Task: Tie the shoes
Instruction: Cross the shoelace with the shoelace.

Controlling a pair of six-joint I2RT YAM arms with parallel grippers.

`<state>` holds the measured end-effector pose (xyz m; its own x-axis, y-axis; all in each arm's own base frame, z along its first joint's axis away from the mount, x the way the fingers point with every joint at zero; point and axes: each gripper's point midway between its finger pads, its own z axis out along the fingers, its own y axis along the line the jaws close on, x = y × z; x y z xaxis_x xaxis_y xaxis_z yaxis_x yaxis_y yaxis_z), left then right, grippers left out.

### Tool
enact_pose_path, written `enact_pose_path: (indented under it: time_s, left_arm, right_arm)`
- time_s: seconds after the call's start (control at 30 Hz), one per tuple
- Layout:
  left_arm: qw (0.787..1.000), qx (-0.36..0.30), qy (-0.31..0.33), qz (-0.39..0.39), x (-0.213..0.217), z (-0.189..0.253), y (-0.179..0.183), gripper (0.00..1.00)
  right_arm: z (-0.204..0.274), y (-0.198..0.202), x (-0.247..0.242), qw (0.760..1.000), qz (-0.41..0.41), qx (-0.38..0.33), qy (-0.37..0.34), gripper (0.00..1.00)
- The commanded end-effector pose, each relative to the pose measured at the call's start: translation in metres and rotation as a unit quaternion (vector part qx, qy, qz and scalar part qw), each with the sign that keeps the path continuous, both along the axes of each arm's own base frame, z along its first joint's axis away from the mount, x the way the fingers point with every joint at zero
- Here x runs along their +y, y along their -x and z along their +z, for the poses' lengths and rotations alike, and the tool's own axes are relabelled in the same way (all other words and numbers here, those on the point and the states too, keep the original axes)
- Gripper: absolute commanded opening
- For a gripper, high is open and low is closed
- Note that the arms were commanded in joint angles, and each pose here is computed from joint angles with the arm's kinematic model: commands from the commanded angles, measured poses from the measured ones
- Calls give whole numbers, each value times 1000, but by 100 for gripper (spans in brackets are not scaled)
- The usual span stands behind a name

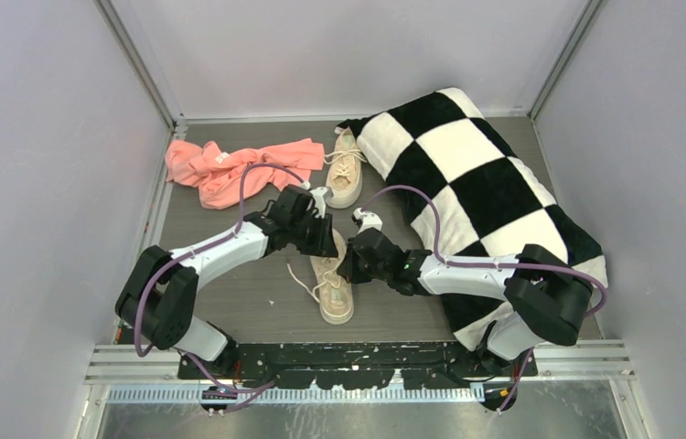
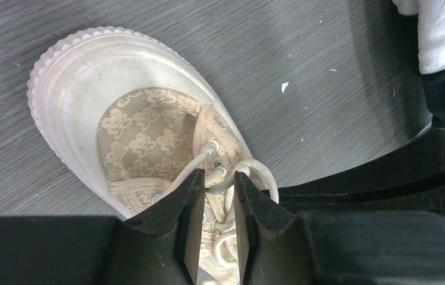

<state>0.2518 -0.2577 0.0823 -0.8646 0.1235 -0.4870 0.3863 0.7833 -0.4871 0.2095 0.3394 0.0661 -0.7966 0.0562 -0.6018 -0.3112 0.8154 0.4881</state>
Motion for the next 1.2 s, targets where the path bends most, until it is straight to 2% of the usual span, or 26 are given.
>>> enact_pose_path:
  time_s: [0.0,0.33,0.63,0.67,0.77,0.9,1.17]
  left_arm:
    - [999,-36,18,-10,-14,16,-14,24]
    - [999,-44,18,-8,-13,25,-12,2]
    - [998,-56,-18,14,2,43,-15,0]
    - [998,-56,-26,22,6,43,-16,0]
    - [997,-54,-46,40,14,45,-18,0]
    - [996,-61,-39,45,14,57,-18,0]
    - [993,-106,6,52,13,99,-18,0]
  right_arm:
    - [22,-7,6,1000,-7,-17,-23,1]
    - [23,-7,5,1000,-7,-18,-22,0]
    - [29,-11,-2,999,-25,-25,-14,1]
    - [31,-13,-4,999,-33,-27,-9,4]
    - [39,-14,-15,998,-41,-36,8,20]
    - [58,-7,-16,999,-6,-53,5,42]
    - [107,-9,-29,993,15,-119,1,61]
